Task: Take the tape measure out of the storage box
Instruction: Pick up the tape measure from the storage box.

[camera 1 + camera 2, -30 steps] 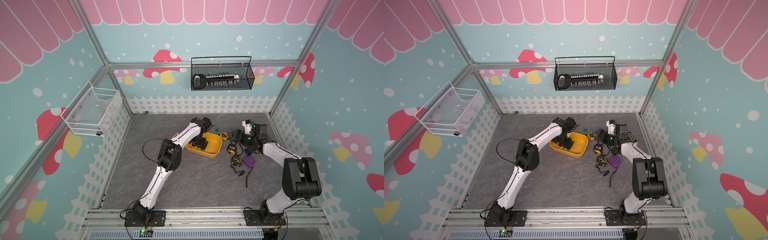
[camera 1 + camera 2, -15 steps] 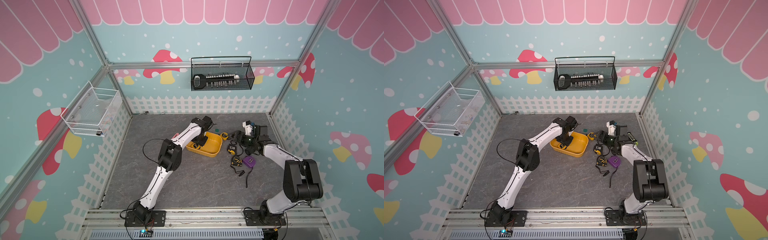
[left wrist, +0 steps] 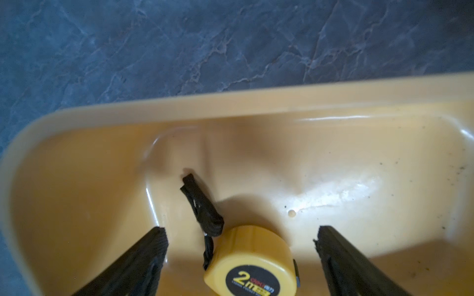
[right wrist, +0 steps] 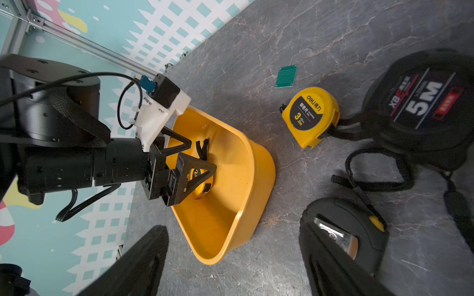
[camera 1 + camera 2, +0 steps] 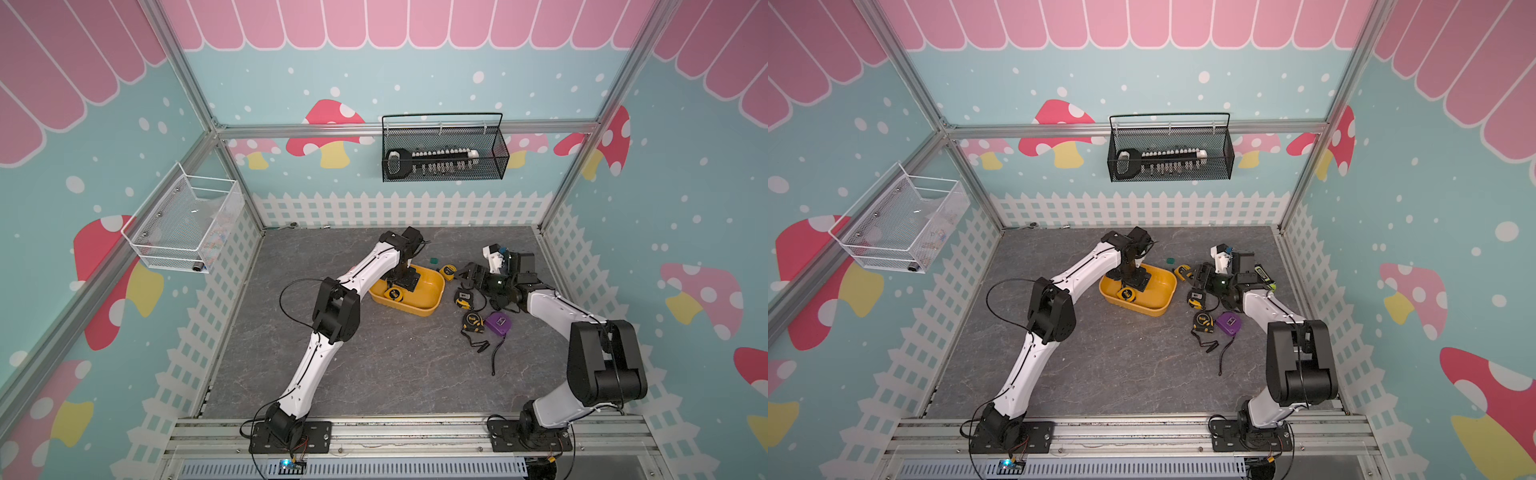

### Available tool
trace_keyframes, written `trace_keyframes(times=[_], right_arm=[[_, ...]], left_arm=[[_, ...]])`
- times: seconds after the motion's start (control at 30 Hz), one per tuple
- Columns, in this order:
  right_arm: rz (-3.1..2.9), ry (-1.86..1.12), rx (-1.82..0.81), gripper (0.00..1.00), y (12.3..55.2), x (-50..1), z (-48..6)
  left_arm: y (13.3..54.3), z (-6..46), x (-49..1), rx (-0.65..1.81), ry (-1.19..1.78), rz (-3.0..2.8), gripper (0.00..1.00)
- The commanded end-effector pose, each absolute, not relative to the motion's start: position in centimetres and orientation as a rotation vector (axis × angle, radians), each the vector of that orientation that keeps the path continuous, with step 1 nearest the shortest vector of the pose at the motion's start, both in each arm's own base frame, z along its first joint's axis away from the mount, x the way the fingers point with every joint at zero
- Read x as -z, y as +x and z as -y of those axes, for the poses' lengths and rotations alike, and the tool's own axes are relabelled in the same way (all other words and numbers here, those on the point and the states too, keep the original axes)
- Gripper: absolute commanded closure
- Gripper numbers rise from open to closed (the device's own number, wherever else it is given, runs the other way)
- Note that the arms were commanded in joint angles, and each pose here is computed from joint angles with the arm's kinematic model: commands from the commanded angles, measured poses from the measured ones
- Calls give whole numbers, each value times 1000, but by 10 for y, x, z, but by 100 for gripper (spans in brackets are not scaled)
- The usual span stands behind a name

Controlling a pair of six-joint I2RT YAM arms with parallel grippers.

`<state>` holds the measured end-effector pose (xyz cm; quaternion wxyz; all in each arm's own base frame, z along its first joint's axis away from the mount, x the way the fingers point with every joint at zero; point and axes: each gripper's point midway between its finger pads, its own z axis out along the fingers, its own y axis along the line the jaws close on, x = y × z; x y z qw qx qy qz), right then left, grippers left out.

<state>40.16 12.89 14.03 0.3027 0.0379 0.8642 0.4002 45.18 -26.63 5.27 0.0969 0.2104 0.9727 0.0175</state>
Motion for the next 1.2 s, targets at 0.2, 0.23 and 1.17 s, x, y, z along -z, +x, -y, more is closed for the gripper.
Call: trace_keyframes(times=[0.2,0.23,1.17], right_arm=[[-2272,44,-1065,13,393,-148,-131],[-2274,45,-1065,13,392,-147,-131],[-2254,-94,-1224,17,351,-139,-163]], left_arm=[[410,251,-29,-77,708,-3039,2],[408,251,-26,-79,722,-3047,2],[456,288,-110,287,362,-2878,57]])
